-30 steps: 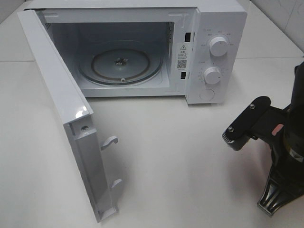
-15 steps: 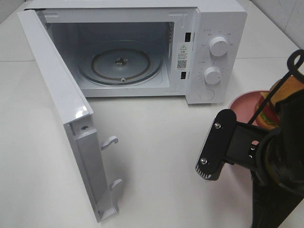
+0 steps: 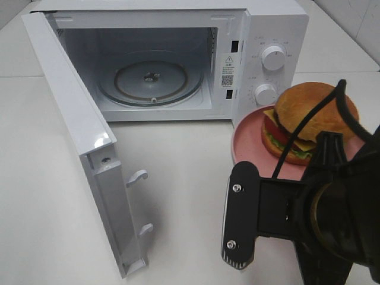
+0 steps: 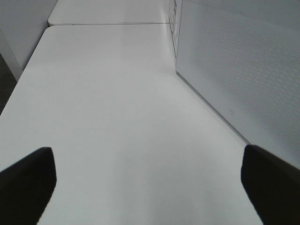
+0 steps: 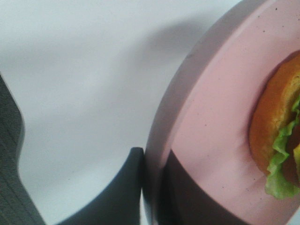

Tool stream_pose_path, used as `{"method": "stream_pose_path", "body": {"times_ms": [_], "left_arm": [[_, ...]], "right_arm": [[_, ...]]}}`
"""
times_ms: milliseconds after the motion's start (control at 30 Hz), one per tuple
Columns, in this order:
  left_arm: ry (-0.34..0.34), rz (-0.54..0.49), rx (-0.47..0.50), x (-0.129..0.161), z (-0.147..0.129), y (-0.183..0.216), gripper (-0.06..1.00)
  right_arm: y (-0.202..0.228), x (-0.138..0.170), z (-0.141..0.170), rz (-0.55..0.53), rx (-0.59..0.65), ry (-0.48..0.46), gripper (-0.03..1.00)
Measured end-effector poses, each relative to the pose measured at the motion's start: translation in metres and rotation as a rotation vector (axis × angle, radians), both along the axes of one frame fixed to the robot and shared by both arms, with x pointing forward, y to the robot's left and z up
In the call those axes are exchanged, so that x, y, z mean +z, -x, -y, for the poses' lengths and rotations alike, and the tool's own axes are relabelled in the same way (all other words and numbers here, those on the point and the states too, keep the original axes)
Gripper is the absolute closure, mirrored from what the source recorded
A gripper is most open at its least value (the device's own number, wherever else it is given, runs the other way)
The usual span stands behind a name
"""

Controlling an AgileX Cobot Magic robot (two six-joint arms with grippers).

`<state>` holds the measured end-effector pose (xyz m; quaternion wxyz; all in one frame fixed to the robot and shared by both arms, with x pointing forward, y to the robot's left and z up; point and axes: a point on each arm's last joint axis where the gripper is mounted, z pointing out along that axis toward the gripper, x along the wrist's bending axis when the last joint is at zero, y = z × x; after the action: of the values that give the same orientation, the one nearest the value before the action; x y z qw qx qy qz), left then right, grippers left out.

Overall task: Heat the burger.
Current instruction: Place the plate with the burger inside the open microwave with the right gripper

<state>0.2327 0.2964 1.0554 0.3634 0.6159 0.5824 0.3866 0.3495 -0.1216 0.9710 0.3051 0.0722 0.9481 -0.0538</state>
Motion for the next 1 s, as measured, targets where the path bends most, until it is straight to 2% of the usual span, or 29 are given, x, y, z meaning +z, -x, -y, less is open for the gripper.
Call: {"method": "stream_pose_path", "body": {"times_ms": [67,133,167,267,333,433,500,767,1000], "left_arm": [[0.000,0.000,0.000,0.000,0.000,0.000,-0.05],[0.000,0.000,0.000,0.000,0.000,0.000,-0.05],[0.000,0.000,0.000,0.000,0.000,0.000,-0.05],[0.000,0.000,0.000,0.000,0.000,0.000,-0.05],[0.000,0.000,0.000,0.000,0.000,0.000,-0.05],[0.000,0.000,0.000,0.000,0.000,0.000,-0.05],[0.000,0.000,0.000,0.000,0.000,0.000,-0.05],[0.000,0.000,0.000,0.000,0.000,0.000,-0.05],[0.000,0.000,0.000,0.000,0.000,0.000,-0.05]], "right_arm": [[0.000,0.000,-0.003,-0.014,0.095,0.031,0.96],[0.000,-0.001,-0.004,-0.020,0.132,0.046,0.96],[0.000,-0.001,-0.005,-0.032,0.204,0.075,0.96],[0.000,-0.001,-0.006,-0.038,0.246,0.092,0.96],[0.001,-0.002,-0.010,-0.054,0.394,0.141,0.96],[0.001,-0.002,-0.011,-0.057,0.424,0.152,0.96],[0.002,-0.002,-0.015,-0.061,0.517,0.162,0.96],[-0.002,-0.001,-0.022,-0.003,0.633,0.150,0.96],[-0.015,-0.001,-0.021,0.013,0.635,0.103,0.96]]}}
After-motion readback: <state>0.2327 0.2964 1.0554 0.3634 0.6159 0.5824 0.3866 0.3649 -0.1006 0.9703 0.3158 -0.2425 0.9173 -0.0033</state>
